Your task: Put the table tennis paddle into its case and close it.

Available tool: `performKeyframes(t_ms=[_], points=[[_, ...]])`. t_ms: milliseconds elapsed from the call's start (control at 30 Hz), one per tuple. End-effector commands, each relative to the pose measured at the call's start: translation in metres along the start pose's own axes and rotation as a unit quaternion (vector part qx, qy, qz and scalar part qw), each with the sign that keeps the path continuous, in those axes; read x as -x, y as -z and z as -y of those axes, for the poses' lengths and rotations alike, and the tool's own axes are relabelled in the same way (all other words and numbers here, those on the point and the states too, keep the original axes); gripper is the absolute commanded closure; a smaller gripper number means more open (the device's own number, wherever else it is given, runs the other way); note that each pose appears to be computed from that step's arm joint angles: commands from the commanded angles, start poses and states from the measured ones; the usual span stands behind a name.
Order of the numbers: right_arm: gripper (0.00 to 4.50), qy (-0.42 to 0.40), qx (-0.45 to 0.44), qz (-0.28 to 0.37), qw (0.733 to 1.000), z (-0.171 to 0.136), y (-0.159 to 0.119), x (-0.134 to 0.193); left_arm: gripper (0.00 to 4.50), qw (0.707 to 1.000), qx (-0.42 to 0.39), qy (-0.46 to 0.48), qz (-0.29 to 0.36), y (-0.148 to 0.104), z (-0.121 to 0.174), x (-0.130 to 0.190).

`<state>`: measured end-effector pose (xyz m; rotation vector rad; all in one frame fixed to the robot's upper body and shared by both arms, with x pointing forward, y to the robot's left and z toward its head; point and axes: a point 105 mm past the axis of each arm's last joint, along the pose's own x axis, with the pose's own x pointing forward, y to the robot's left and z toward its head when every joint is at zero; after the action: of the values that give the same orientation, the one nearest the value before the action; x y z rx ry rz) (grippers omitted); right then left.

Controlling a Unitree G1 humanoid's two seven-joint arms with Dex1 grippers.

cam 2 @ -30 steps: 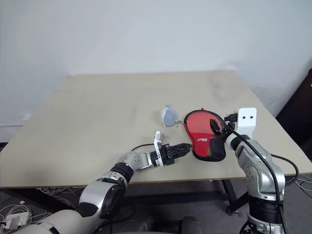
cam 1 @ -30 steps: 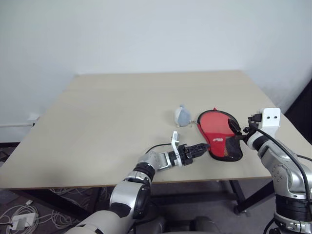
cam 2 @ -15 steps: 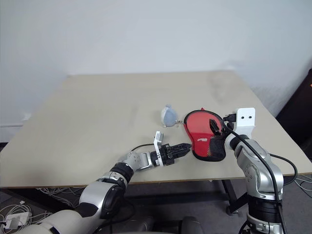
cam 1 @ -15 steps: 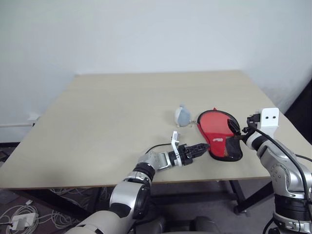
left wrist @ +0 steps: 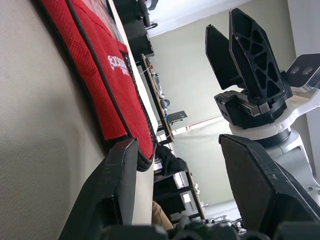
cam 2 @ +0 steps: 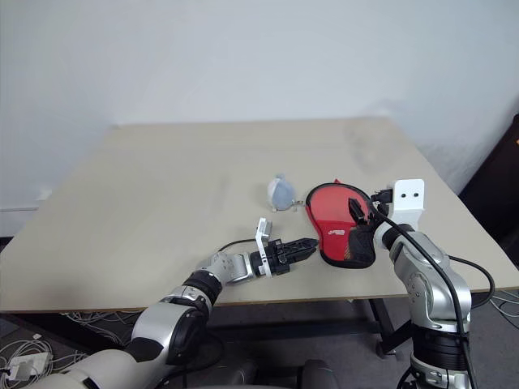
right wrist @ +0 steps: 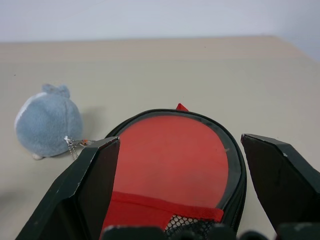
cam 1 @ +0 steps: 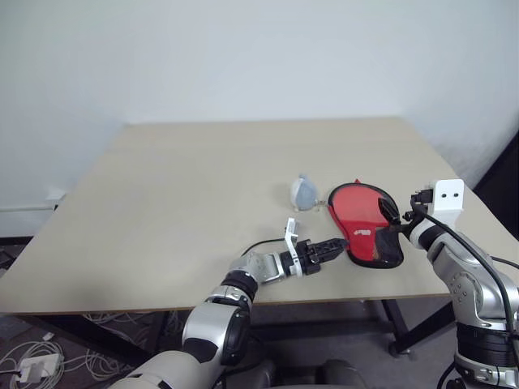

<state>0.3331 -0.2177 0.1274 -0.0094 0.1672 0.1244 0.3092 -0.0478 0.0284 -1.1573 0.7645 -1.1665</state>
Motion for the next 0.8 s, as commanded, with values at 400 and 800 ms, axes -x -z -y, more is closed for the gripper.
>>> performKeyframes(t_ms=[400, 800], points=[[0.28, 0.004, 0.004, -0.017, 1.0, 0.0009, 0.0022, -0.0021, 1.73, 0.785, -0.603, 0.028, -0.142, -0.1069, 0.1256, 0.0392], [0.28, 0.009, 0.004, -0.009, 1.0, -0.0008, 0.0043, -0.0031, 1.73, 0.779, -0.615, 0.014, -0.12, -0.1122, 0.1239, 0.0355]])
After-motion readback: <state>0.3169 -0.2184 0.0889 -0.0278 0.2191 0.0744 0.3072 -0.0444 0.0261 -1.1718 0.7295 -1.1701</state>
